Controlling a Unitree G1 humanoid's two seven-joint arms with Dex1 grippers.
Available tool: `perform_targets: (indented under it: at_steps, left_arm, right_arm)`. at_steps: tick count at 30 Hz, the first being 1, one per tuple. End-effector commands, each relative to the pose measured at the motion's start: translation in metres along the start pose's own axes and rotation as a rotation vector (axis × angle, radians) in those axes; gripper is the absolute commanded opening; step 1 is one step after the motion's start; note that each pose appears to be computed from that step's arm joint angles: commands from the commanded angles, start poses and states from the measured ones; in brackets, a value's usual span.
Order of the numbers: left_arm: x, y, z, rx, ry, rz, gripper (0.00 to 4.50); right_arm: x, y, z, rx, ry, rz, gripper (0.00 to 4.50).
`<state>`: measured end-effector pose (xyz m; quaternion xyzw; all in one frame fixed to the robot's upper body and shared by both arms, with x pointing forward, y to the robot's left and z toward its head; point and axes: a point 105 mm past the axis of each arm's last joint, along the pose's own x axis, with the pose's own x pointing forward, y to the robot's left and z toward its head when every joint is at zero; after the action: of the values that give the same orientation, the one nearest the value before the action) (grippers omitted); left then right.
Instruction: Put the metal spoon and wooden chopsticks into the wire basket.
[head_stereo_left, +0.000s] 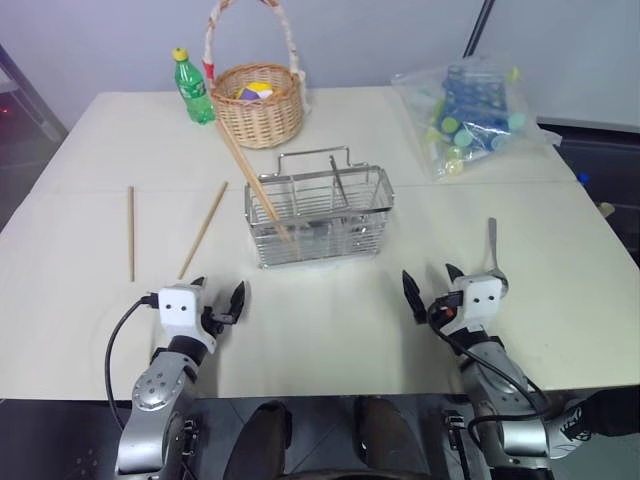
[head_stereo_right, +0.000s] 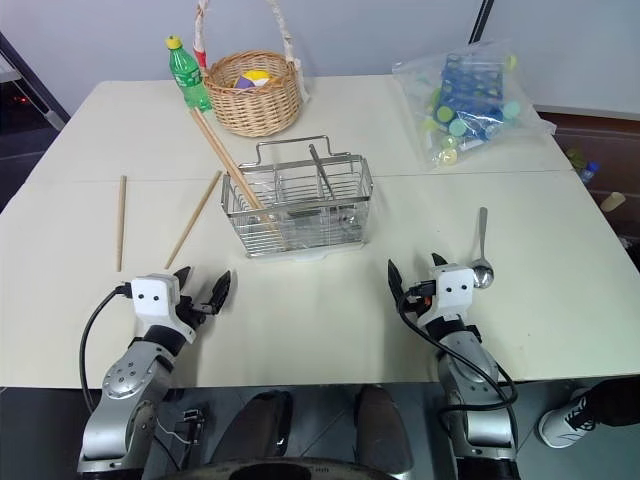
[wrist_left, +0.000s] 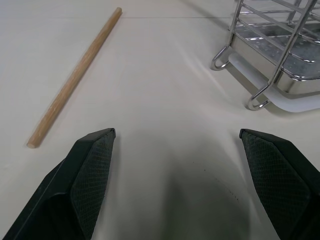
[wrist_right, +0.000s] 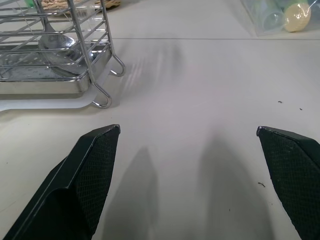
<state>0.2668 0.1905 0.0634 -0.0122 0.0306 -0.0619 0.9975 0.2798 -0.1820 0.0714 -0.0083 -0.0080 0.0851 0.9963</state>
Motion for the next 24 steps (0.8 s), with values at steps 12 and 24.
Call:
perform_targets:
  at_steps: [12, 24]
  left_arm:
    - [-0.0031, 0.0045, 0.0011, -0.007, -0.029, 0.009, 4.18]
    - [-0.0048, 0.0062, -0.0011, -0.001, -0.033, 0.008, 4.18]
  right_arm:
    - [0.0010, 0.0017, 0.0124, -0.010, -0.045, 0.013, 4.50]
    - [0.0018, 0.0025, 0.0107, -0.007, -0.042, 0.021, 4.50]
